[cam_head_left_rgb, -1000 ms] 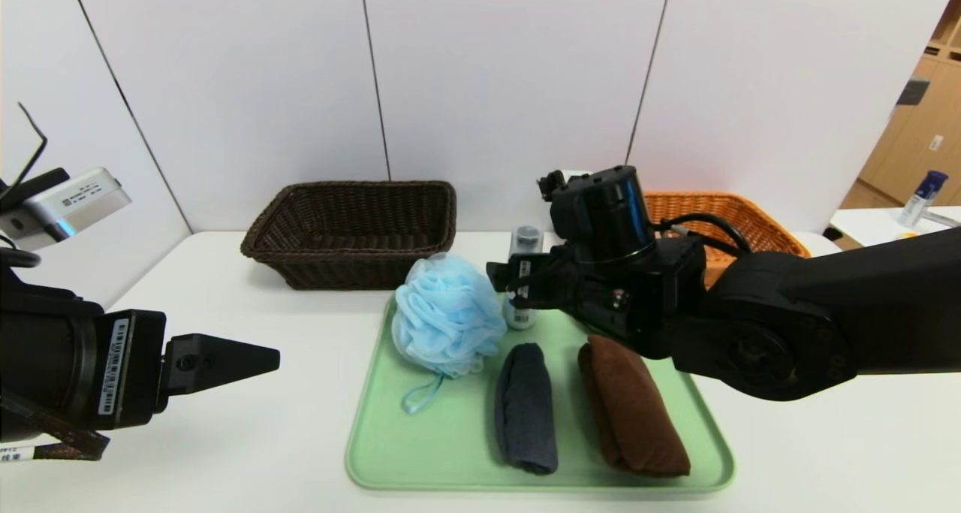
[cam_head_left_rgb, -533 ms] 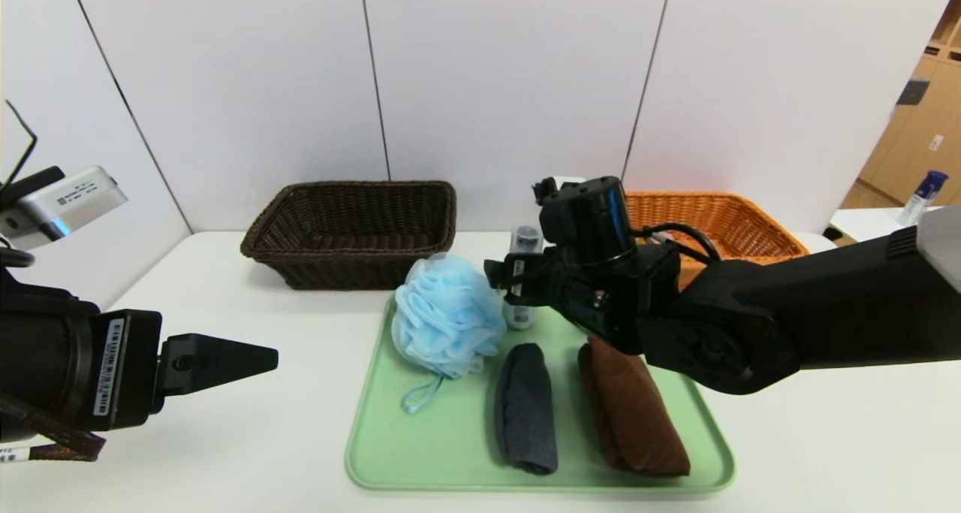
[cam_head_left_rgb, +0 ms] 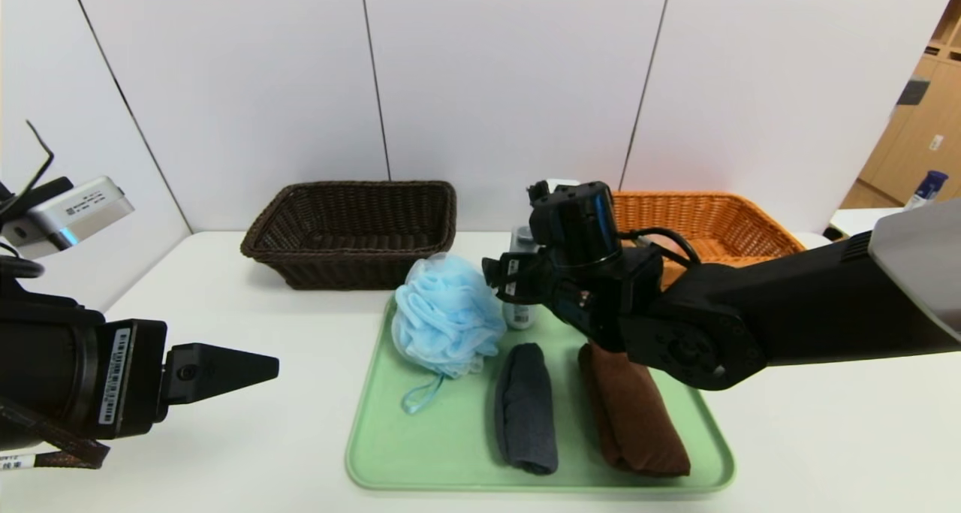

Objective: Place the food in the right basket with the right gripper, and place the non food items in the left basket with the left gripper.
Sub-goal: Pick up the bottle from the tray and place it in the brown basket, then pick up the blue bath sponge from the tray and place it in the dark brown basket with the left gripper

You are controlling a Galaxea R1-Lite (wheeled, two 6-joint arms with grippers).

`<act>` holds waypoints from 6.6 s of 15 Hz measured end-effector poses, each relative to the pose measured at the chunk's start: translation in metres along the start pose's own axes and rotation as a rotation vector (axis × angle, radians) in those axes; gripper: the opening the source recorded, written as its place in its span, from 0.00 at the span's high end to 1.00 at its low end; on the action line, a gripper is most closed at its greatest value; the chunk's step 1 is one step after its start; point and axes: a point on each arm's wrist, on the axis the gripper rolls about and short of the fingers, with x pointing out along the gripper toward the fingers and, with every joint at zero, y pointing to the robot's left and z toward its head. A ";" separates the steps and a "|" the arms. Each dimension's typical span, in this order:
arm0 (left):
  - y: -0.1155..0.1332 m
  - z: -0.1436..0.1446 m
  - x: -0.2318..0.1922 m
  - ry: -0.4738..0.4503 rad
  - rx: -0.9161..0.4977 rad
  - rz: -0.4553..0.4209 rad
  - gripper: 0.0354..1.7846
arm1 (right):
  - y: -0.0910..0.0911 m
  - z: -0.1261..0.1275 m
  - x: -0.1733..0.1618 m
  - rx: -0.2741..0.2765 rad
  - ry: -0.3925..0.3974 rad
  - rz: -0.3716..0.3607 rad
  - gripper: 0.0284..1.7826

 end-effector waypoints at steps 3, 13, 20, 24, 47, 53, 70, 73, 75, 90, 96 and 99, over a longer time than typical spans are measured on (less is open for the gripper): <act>0.000 -0.001 0.001 0.004 -0.001 0.002 0.06 | 0.001 -0.002 0.004 -0.001 0.003 -0.007 0.05; 0.003 -0.005 -0.002 0.007 -0.001 0.004 0.06 | 0.001 -0.009 0.016 0.007 -0.017 -0.011 0.27; 0.006 -0.009 -0.002 0.011 0.001 0.006 0.06 | 0.002 -0.010 0.016 0.011 -0.012 -0.001 0.73; 0.007 -0.012 -0.002 0.016 0.002 0.010 0.06 | 0.001 0.001 0.006 0.024 -0.037 0.009 0.73; 0.006 -0.009 0.004 0.007 0.017 0.045 0.06 | 0.065 0.098 0.033 -0.052 -0.310 0.392 0.73; 0.005 -0.009 0.009 0.026 0.023 0.056 0.06 | 0.075 0.067 0.074 -0.042 -0.429 0.420 0.73; 0.005 -0.009 0.011 0.034 0.052 0.059 0.06 | 0.073 0.037 0.101 -0.059 -0.385 0.402 0.39; 0.005 -0.008 0.009 0.025 0.051 0.054 0.06 | 0.073 0.047 0.093 -0.052 -0.404 0.401 0.28; 0.003 -0.005 0.006 0.006 0.048 0.045 0.06 | 0.069 0.063 0.082 -0.041 -0.435 0.396 0.22; -0.090 0.086 0.091 0.072 0.066 0.018 0.06 | -0.109 0.129 -0.116 -0.008 0.340 -0.081 0.07; -0.115 0.082 0.165 0.178 0.106 0.075 0.06 | -0.182 0.121 -0.167 0.061 0.351 -0.261 0.05; -0.117 0.078 0.196 0.174 0.127 0.170 0.06 | -0.192 0.113 -0.182 0.086 0.356 -0.285 0.05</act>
